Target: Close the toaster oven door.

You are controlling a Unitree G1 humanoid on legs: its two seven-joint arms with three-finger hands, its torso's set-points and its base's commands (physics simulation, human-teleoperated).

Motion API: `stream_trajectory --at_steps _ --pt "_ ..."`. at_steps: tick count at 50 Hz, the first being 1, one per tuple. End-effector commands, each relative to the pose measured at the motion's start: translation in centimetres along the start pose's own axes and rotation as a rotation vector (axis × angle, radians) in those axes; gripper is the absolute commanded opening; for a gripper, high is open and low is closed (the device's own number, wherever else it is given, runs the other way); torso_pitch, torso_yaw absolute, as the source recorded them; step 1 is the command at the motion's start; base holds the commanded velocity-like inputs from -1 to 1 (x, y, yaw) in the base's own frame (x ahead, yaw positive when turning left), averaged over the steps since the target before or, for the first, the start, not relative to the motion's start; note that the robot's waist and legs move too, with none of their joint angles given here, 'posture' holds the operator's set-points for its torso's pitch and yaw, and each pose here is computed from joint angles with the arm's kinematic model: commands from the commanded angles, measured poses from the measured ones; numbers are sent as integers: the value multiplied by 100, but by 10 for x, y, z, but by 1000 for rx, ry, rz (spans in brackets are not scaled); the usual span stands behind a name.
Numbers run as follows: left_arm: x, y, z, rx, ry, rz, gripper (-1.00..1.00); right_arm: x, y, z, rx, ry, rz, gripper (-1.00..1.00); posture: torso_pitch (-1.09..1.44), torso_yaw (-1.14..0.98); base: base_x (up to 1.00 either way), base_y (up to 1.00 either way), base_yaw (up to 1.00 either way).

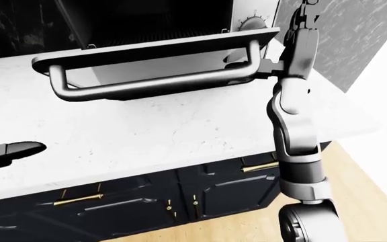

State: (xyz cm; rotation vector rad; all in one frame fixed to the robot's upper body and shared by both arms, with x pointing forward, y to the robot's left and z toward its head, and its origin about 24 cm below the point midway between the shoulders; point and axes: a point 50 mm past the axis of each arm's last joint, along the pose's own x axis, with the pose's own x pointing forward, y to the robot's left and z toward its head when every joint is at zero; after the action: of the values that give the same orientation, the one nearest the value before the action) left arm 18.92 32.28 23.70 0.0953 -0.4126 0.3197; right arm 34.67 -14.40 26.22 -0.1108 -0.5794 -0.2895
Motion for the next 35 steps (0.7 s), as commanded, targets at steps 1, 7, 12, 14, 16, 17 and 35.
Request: stream_trajectory --at_steps 1,7,12,14,16,17,35 --pt "-3 -4 16 4 -73 -22 100 5 3 25 35 -104 0 100 0 0 0 0 0" --pt "-22 -18 14 -16 -49 -90 100 6 4 25 37 -104 5 100 0 0 0 0 0" --pt "-33 -21 15 -22 -30 -115 100 7 6 27 40 -108 9 100 0 0 0 0 0" --pt "-36 -22 14 -28 -22 -119 100 6 5 27 40 -106 9 100 0 0 0 0 0" --pt "-39 -23 13 -32 -14 -124 100 6 5 27 39 -107 7 100 0 0 0 0 0" --pt "-39 -23 13 -32 -14 -124 100 6 5 27 40 -107 7 100 0 0 0 0 0" --pt "-59 -31 8 -52 17 -164 100 7 5 27 39 -109 10 100 0 0 0 0 0"
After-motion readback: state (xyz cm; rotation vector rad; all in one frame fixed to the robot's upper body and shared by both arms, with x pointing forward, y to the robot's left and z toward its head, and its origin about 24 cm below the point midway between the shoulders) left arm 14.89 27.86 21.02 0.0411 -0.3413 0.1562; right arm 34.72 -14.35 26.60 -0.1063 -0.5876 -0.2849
